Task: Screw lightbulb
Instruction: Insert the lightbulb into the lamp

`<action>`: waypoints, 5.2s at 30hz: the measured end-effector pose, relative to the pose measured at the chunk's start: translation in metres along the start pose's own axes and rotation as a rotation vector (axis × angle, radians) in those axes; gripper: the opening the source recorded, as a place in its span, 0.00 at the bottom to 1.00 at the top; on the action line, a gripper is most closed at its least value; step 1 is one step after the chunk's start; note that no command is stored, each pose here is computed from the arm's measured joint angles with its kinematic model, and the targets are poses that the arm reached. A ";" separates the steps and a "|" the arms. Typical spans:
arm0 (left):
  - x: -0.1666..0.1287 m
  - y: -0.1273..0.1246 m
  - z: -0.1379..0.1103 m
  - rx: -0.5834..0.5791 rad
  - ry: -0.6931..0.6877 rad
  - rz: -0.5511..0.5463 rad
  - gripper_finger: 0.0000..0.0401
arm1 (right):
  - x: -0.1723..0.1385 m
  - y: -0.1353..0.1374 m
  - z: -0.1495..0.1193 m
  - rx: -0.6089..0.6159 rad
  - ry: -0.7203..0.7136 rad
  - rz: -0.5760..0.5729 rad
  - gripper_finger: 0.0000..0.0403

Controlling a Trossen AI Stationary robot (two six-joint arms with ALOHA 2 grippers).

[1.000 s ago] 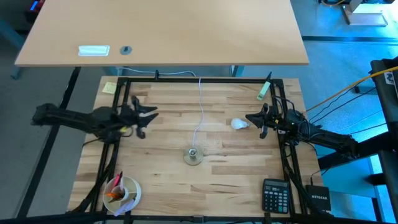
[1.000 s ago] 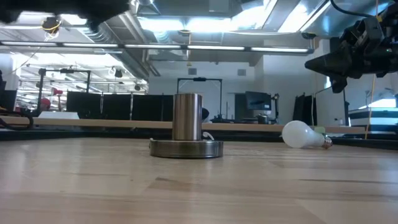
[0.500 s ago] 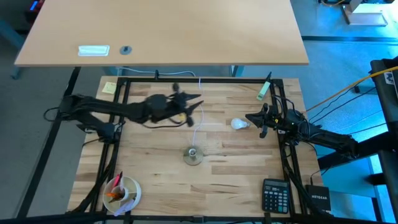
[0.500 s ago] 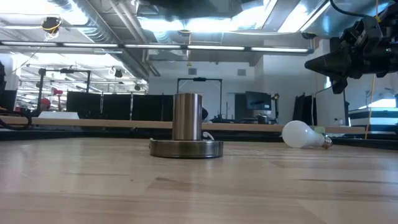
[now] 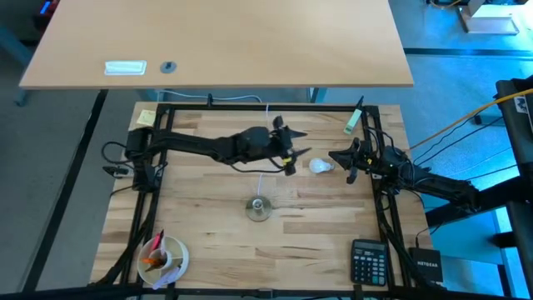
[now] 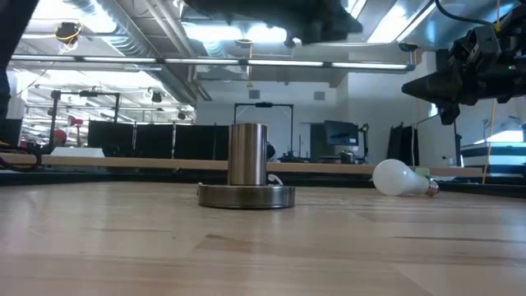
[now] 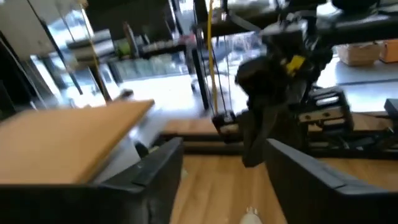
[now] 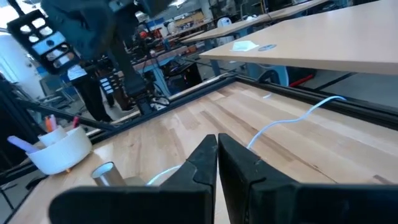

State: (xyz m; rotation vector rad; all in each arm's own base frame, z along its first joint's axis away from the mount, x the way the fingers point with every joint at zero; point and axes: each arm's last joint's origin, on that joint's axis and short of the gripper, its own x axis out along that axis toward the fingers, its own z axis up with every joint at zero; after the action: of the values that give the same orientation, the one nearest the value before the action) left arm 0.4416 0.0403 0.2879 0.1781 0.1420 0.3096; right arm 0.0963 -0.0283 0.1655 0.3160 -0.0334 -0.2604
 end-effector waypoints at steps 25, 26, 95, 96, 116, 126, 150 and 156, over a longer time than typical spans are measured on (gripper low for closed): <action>0.107 -0.003 -0.143 -0.207 0.269 -0.317 0.78 | 0.001 -0.002 -0.002 -0.035 0.023 -0.032 0.05; 0.108 -0.004 -0.148 -0.201 0.273 -0.318 0.78 | 0.001 -0.002 -0.002 -0.035 0.023 -0.032 0.05; -0.144 -0.034 0.073 0.093 0.701 -0.143 0.63 | 0.051 0.039 0.069 -0.158 0.100 0.280 0.05; -0.141 -0.034 0.070 0.094 0.702 -0.137 0.63 | 0.057 0.042 0.067 -0.159 0.134 0.294 0.05; -0.107 -0.013 0.044 0.134 0.617 -0.168 0.63 | 0.133 0.078 0.035 -0.306 0.115 0.244 0.05; -0.106 -0.014 0.044 0.125 0.613 -0.169 0.63 | 0.156 0.083 0.031 -0.349 0.198 0.237 0.05; -0.090 -0.023 0.044 0.116 0.522 -0.163 0.63 | 0.171 0.084 0.022 -0.353 0.226 0.227 0.05; -0.114 -0.022 0.057 0.107 0.539 -0.124 0.63 | 0.161 0.089 0.042 -0.340 0.179 0.250 0.05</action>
State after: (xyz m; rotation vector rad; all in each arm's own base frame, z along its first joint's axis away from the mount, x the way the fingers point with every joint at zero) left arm 0.3501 -0.0250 0.3514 0.1879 0.7020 0.2205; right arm 0.2711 -0.0013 0.2320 -0.0059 0.1461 0.0131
